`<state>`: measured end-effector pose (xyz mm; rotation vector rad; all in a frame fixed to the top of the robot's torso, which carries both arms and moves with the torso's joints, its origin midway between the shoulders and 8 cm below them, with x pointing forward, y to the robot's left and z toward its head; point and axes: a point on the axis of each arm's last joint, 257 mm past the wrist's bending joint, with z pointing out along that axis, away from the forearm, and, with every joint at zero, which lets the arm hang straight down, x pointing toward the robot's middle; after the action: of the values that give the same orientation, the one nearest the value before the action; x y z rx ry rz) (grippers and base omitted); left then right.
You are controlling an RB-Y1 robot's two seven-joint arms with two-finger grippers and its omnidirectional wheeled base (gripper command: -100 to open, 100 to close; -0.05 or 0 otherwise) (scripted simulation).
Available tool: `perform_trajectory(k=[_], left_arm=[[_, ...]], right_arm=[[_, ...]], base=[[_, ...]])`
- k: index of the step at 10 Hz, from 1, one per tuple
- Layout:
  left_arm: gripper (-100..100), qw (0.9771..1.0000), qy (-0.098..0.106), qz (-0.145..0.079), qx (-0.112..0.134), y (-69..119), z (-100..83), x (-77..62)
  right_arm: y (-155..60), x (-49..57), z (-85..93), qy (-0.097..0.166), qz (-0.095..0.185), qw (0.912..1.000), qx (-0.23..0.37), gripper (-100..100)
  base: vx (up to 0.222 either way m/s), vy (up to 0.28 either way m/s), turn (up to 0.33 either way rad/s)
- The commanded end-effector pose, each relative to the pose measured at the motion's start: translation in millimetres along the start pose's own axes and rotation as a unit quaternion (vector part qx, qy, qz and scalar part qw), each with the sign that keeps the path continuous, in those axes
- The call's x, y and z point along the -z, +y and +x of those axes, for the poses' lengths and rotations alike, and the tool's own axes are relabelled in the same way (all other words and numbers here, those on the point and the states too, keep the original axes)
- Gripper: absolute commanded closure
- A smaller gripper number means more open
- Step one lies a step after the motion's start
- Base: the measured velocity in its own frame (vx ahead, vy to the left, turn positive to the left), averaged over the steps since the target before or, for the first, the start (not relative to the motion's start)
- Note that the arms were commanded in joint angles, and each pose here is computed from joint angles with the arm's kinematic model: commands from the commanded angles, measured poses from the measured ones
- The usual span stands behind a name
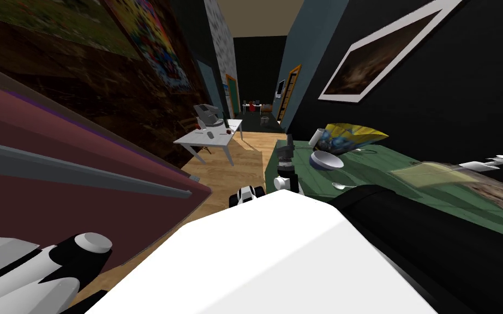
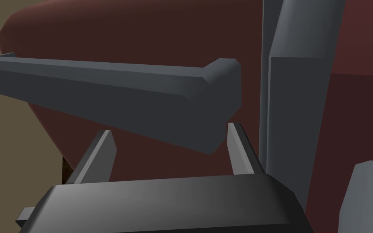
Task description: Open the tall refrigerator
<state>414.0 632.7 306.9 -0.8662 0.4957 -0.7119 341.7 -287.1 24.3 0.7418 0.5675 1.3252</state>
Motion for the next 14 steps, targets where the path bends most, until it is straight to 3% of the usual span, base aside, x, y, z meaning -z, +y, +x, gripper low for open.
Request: perform_trajectory(k=[1,2,4,5,7,10,12,13,14], left_arm=[[100,0.9994,0.028,0.012,0.018,-11.3,22.9,2.0],[100,0.9994,0.028,0.012,0.018,-11.3,22.9,2.0],[100,0.9976,0.056,0.015,0.038,-16.0,46.0,4.4],[100,0.9983,0.048,0.011,0.031,-10.8,40.0,5.2],[100,0.9953,0.079,0.016,0.053,-19.0,65.8,12.4],[100,0.9935,0.092,0.019,0.063,-24.8,76.4,15.9],[100,0.9889,0.12,0.026,0.084,-36.1,97.7,23.9],[100,0.9889,0.12,0.026,0.084,-36.1,97.7,23.9],[100,0.9861,0.134,0.028,0.094,-41.6,108.3,28.4]], right_arm=[[0.0,0.0,0.0,0.0,0.0,1.0,0.0,0],[0.0,0.0,0.0,0.0,0.0,1.0,0.0,0],[0.0,0.0,0.0,0.0,0.0,1.0,0.0,0],[0.0,0.0,0.0,0.0,0.0,1.0,0.0,0],[0.0,0.0,-0.1,0.0,0.0,1.0,0.0,0],[0.0,0.0,0.0,0.0,0.0,1.0,0.0,0],[0.0,0.0,0.0,0.0,0.0,1.0,0.0,0],[0.0,0.0,0.0,0.0,0.0,1.0,0.0,0],[0.0,0.0,0.0,0.0,0.0,1.0,0.0,0]], base=[[-0.311,-0.018,-0.032],[-0.267,0.004,-0.027],[-0.293,0.024,-0.04],[-0.156,0.008,-0.044],[-0.205,0.082,-0.04],[-0.232,0.087,-0.039],[-0.258,0.078,-0.022],[-0.268,0.105,-0.053],[-0.269,0.082,-0.036]])
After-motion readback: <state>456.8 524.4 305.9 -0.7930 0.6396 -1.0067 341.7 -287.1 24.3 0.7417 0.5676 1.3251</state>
